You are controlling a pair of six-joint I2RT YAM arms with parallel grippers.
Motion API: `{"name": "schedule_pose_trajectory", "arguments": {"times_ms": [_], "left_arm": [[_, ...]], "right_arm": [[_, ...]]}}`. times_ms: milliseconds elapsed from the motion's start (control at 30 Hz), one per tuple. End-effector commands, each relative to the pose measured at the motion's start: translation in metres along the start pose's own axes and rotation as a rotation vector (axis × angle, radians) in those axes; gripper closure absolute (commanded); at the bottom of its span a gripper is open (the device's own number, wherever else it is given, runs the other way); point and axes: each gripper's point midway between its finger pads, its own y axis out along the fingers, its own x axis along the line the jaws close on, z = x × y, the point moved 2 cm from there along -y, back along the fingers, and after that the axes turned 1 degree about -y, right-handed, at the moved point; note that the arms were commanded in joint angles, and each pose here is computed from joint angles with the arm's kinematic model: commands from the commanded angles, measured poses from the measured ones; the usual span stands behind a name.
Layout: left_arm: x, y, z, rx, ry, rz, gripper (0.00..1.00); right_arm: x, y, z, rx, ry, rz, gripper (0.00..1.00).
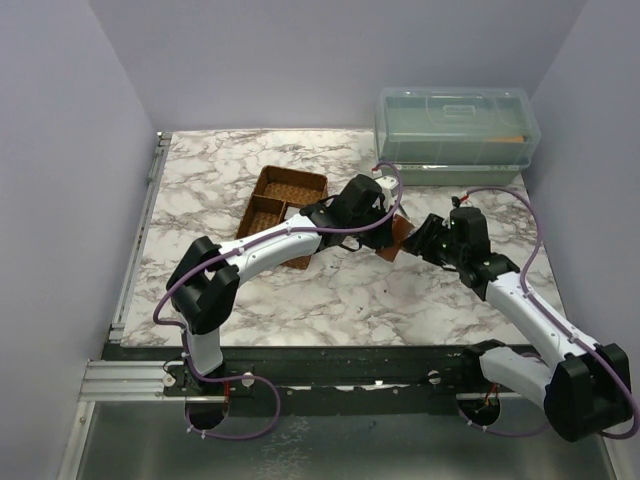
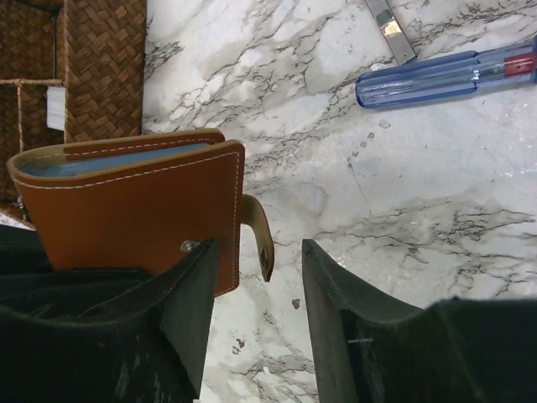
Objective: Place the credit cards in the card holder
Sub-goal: Open the card holder at the center of the board.
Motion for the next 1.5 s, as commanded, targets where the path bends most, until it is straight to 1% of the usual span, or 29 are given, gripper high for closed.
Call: {"name": "schedule_pose_trajectory", "arguments": {"times_ms": [0, 200, 300, 333, 367, 400, 467, 500, 667, 767, 800, 900, 967, 1067, 1200, 1267, 1333, 1467], "left_arm": [[-0.025, -0.018, -0.027, -0.077, 0.044, 0.084, 1.00], [-0.025, -0.016, -0.024, -0.069, 0.042, 0.092, 1.00], [-0.021, -0.011, -0.020, -0.061, 0.029, 0.084, 1.00], [-0.018, -0.008, -0.019, -0.060, 0.016, 0.069, 1.00], [-0.014, -0.006, -0.017, -0.056, -0.001, 0.056, 0.97], [-0.009, -0.004, -0.015, -0.052, -0.025, 0.044, 0.88], [0.001, 0.001, -0.012, -0.044, -0.075, 0.029, 0.74], [0.005, 0.003, -0.009, -0.035, -0.101, 0.026, 0.70], [0.022, 0.022, 0.007, 0.038, -0.226, 0.032, 0.60], [0.031, 0.031, 0.018, 0.080, -0.289, 0.033, 0.51], [0.032, 0.033, 0.018, 0.083, -0.293, 0.032, 0.48], [0.035, 0.034, 0.017, 0.075, -0.289, 0.016, 0.36], [0.038, 0.033, 0.017, 0.074, -0.287, 0.004, 0.30], [0.034, 0.034, 0.019, 0.086, -0.285, 0.018, 0.27], [0.028, 0.034, 0.019, 0.098, -0.267, 0.048, 0.23], [0.022, 0.034, 0.021, 0.112, -0.236, 0.060, 0.22], [0.020, 0.036, 0.023, 0.116, -0.189, 0.032, 0.21], [0.021, 0.039, 0.028, 0.129, -0.154, 0.005, 0.20]], "right_arm": [[-0.004, 0.007, 0.008, 0.016, -0.005, -0.008, 0.55], [-0.011, 0.009, 0.011, 0.023, -0.006, 0.021, 0.76], [-0.012, 0.007, 0.013, 0.031, -0.004, 0.032, 0.98], [-0.013, 0.005, 0.014, 0.037, 0.000, 0.036, 0.99], [-0.012, 0.002, 0.014, 0.043, -0.001, 0.034, 1.00], [-0.011, -0.001, 0.015, 0.047, -0.004, 0.028, 1.00], [-0.010, -0.007, 0.019, 0.061, -0.012, 0.019, 1.00], [-0.010, -0.009, 0.021, 0.067, -0.015, 0.013, 1.00], [-0.013, -0.009, 0.034, 0.097, 0.001, -0.007, 1.00], [-0.016, -0.006, 0.041, 0.127, 0.018, 0.004, 1.00], [-0.017, -0.006, 0.043, 0.130, 0.023, 0.008, 1.00], [-0.018, -0.006, 0.041, 0.137, 0.033, 0.027, 1.00], [-0.013, -0.008, 0.040, 0.150, 0.033, 0.012, 1.00], [-0.005, -0.009, 0.037, 0.145, 0.030, -0.032, 1.00], [-0.001, -0.011, 0.033, 0.147, 0.034, -0.034, 1.00], [-0.002, -0.012, 0.032, 0.142, 0.027, -0.030, 1.00], [-0.002, -0.013, 0.028, 0.135, 0.026, -0.017, 1.00], [0.002, -0.015, 0.025, 0.129, 0.025, -0.029, 1.00]]}}
